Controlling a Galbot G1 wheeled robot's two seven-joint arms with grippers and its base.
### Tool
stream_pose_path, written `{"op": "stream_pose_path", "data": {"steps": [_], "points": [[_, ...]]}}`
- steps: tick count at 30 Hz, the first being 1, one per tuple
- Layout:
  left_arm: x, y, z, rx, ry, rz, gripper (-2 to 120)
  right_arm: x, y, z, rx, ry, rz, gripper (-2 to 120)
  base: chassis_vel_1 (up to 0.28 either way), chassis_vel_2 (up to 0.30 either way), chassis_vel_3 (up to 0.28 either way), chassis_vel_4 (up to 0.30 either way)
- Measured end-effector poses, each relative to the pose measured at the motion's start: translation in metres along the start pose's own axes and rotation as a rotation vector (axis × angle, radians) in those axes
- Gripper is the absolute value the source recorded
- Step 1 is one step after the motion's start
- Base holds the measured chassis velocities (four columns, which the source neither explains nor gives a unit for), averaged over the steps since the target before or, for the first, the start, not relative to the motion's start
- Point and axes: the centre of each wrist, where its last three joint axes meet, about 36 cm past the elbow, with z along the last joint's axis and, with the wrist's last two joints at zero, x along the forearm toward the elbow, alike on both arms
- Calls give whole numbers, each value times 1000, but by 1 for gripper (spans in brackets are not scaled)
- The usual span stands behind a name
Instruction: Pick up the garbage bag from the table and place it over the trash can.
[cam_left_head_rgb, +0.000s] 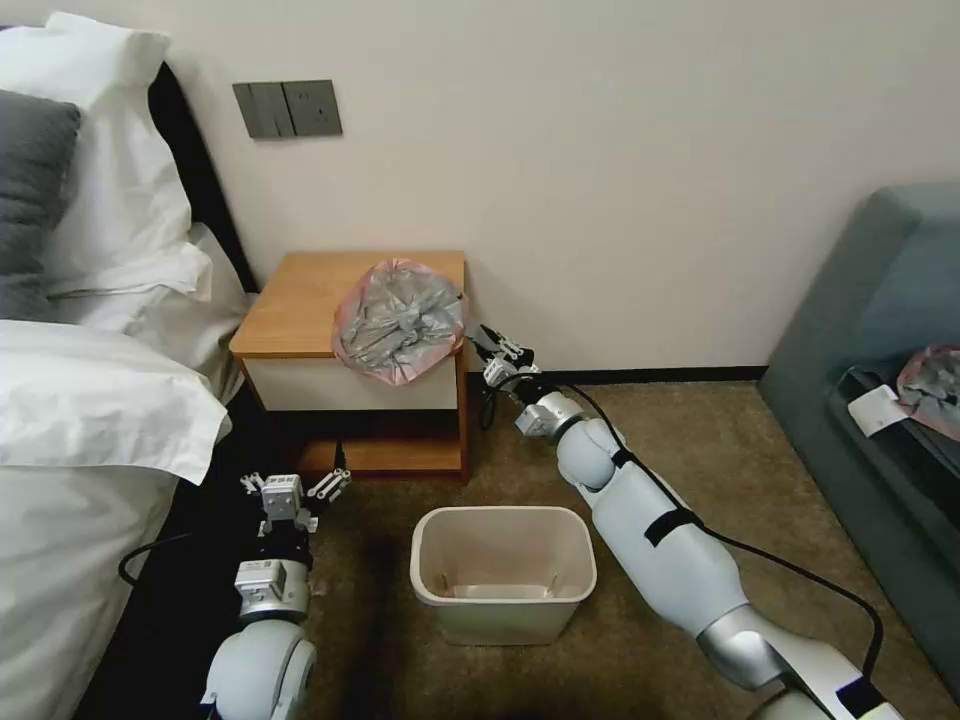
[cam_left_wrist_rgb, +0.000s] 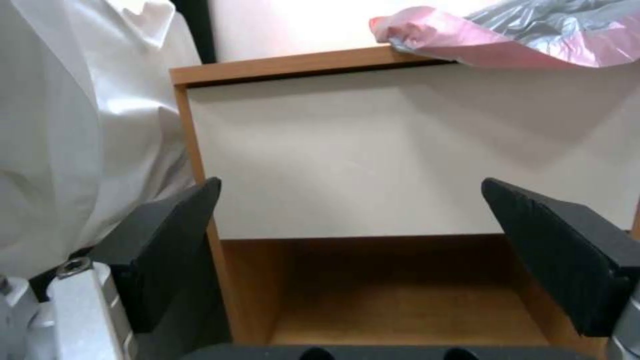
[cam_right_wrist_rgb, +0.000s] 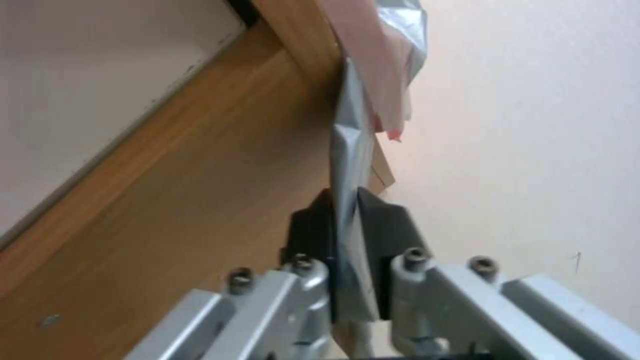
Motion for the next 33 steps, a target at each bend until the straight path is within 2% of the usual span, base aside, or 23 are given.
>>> {"op": "stream_pose_path", "data": {"steps": [1, 3, 10, 15, 18, 23, 25, 26, 29, 30, 33], "points": [[0, 0, 0, 0, 0, 0, 98, 0, 0, 0, 0, 0, 0, 10, 0, 0, 0, 0], [0, 0, 0, -1, -1, 0, 98, 1, 1, 0, -3, -1, -2, 0, 0, 0, 0, 0], [0, 1, 0, -3, 1, -2, 98, 1, -3, -3, -6, -10, 8, 0, 0, 0, 0, 0], [1, 4, 4, -8, 10, -32, 98, 11, -12, -9, -15, -28, 34, 0, 0, 0, 0, 0], [-1, 9, 4, 3, 16, -70, 98, 34, -23, -22, -55, -49, 59, 0, 0, 0, 0, 0], [-12, 14, -3, 21, 0, -98, 98, 68, -24, -41, -76, -72, 28, 0, 0, 0, 0, 0], [-19, 16, -13, 39, -27, -109, 98, 99, -15, -52, -106, -81, 0, 0, 0, 0, 0, 0], [-19, 16, -13, 39, -27, -109, 98, 99, -15, -52, -106, -81, 0, 0, 0, 0, 0, 0], [-23, 19, -25, 52, -59, -116, 98, 138, -4, -73, -178, -75, -33, 0, 0, 0, 0, 0], [-23, 19, -25, 52, -59, -116, 98, 138, -4, -73, -178, -75, -33, 0, 0, 0, 0, 0], [-26, 20, -39, 67, -88, -116, 98, 172, 4, -88, -201, -68, -87, 0, 0, 0, 0, 0]]}}
